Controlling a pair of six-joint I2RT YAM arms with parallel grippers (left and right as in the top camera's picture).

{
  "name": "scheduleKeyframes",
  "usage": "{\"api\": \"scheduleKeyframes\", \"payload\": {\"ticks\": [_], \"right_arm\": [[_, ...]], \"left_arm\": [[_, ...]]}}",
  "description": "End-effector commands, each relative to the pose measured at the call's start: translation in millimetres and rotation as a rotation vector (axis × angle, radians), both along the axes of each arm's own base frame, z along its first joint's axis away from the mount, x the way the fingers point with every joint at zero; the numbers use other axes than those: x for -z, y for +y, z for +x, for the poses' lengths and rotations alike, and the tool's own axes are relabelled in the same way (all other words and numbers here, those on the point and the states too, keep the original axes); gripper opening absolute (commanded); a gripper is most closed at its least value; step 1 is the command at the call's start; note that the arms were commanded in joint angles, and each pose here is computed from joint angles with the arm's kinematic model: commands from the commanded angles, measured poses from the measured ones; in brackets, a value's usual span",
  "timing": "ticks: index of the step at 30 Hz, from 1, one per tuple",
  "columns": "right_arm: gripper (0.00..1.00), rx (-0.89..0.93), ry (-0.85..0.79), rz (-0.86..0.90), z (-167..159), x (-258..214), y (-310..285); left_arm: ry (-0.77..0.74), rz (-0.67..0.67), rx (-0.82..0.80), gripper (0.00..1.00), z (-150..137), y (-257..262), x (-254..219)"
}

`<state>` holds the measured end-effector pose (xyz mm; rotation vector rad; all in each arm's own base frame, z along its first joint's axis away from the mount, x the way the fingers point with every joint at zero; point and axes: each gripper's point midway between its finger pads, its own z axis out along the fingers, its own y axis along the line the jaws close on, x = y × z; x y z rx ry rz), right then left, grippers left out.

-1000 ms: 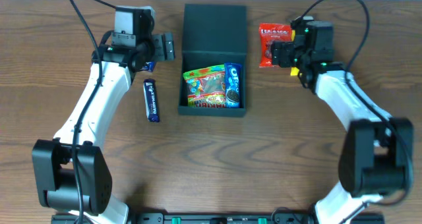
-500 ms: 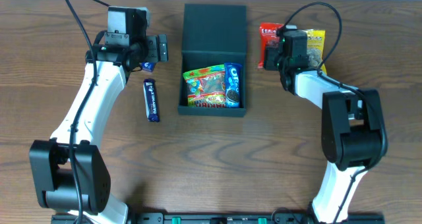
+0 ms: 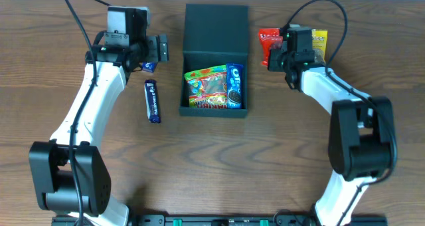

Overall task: Pack container
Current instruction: 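Grasp the red Hacks bag with the right gripper and lift, then lower the red bag into the box and open the right gripper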

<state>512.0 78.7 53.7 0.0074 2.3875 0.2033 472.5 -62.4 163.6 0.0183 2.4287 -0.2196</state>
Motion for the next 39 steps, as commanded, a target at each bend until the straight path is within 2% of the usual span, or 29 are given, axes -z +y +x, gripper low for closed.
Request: {"api": "scheduleKeyframes", "payload": {"ticks": [1, 6, 7, 10, 18, 22, 30, 37, 38, 39], "right_arm": [[0.01, -0.288, -0.191, 0.064, -4.5, -86.5, 43.7], [0.01, -0.869, -0.495, 0.141, -63.3, -184.0, 109.6], [0.01, -0.971, -0.545, 0.144, -76.6, -192.2, 117.8], [0.01, -1.115, -0.581, 0.156, -97.1, -189.9, 129.5], [0.01, -1.184, -0.399, 0.098, -105.3, -115.7, 149.7], [0.01, -1.205, -0.363, -0.003, -101.2, -82.9, 173.0], [0.01, -1.203, -0.325, -0.201, -94.5, -44.6, 195.4], [0.01, -1.124, -0.329, -0.287, -75.8, -40.5, 185.6], [0.04, -1.123, -0.335, -0.288, -75.0, -41.6, 186.2], [0.25, -1.115, -0.338, -0.284, -73.8, -42.7, 186.5]], "left_arm": [[-0.031, 0.015, -0.029, 0.95, 7.2, 16.8, -8.8], [-0.075, 0.014, -0.085, 0.95, 16.9, 43.6, -16.4], [-0.085, 0.014, -0.098, 0.95, 18.7, 49.9, -18.1], [-0.107, 0.014, -0.129, 0.95, 22.7, 65.6, -22.1], [-0.130, 0.028, -0.186, 0.95, 22.6, 99.1, -29.0], [-0.142, 0.027, -0.192, 0.95, 21.0, 102.4, -35.2], [-0.149, 0.027, -0.192, 0.95, 20.0, 102.3, -39.0], [-0.152, 0.027, -0.192, 0.95, 20.5, 102.4, -39.6], [-0.153, 0.027, -0.192, 0.95, 20.5, 102.5, -39.7], [-0.152, 0.027, -0.192, 0.95, 20.5, 102.4, -39.6]]}}
